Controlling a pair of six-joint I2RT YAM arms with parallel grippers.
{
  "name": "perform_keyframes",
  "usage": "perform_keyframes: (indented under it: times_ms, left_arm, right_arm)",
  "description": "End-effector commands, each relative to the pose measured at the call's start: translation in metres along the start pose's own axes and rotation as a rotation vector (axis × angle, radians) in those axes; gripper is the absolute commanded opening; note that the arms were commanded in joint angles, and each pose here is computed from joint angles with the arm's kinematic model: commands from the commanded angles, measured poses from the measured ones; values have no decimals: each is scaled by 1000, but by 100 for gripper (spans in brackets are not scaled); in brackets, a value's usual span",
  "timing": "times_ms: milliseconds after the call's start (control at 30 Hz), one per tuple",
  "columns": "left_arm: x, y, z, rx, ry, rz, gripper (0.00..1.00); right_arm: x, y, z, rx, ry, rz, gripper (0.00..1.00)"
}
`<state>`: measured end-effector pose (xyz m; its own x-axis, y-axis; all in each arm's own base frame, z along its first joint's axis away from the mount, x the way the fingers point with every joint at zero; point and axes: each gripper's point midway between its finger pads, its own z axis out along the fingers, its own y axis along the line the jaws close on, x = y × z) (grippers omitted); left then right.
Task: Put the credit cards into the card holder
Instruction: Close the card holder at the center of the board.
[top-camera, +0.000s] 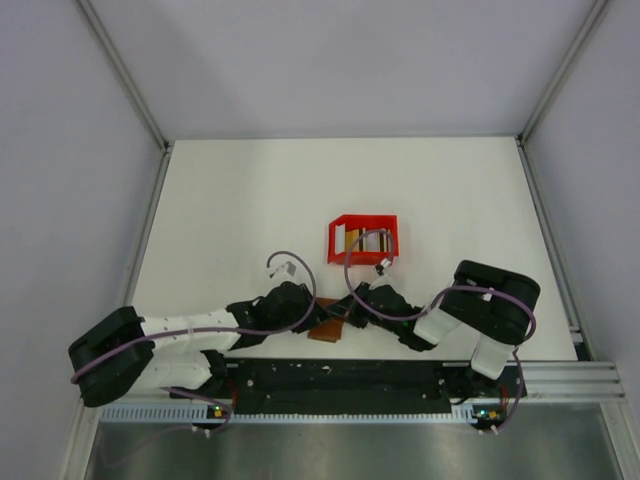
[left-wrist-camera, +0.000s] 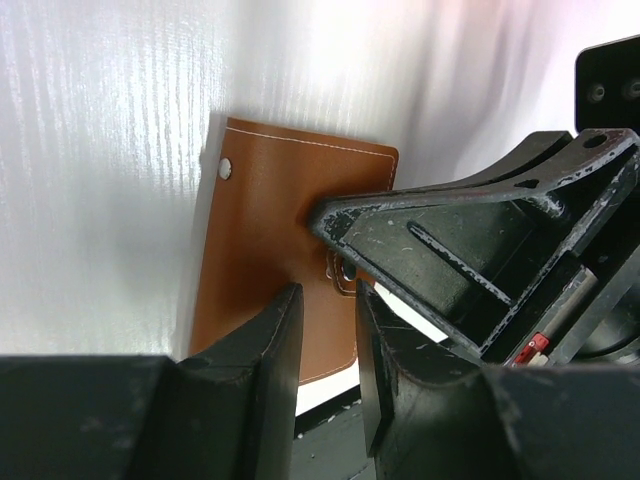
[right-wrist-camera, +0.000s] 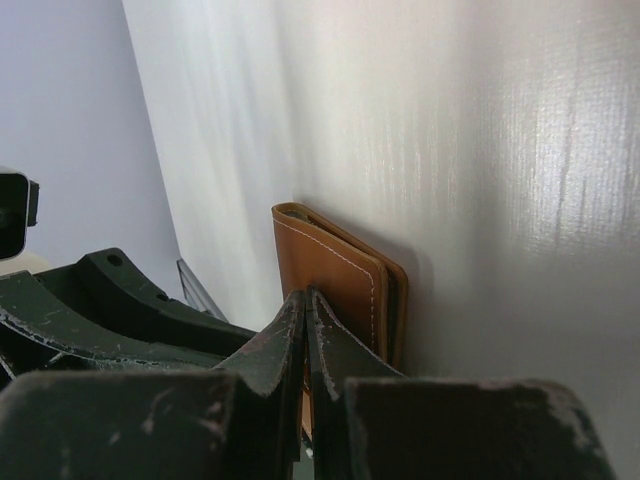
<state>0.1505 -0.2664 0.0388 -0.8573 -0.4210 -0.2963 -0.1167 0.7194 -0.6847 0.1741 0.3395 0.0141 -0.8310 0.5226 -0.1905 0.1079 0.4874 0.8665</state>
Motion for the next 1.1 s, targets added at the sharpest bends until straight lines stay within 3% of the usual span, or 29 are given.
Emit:
perform_keyframes:
  times_ms: [0,600,700,1067]
  left_arm:
    - [2,6,5,-18,-7,-13,33]
    - [12,41,18,-176,-19,-64,28]
    - [15,46,18,-192,-15,-77,22]
    - [25,66,20,-258,2,-64,12]
  right_arm:
    - [7,-161,-50,557,41,-163,0]
    - [7,-156,-49,550,34,-187,0]
    - [8,-156,-49,551,37,-188,0]
    - [7,-156,-50,548,31,-193,0]
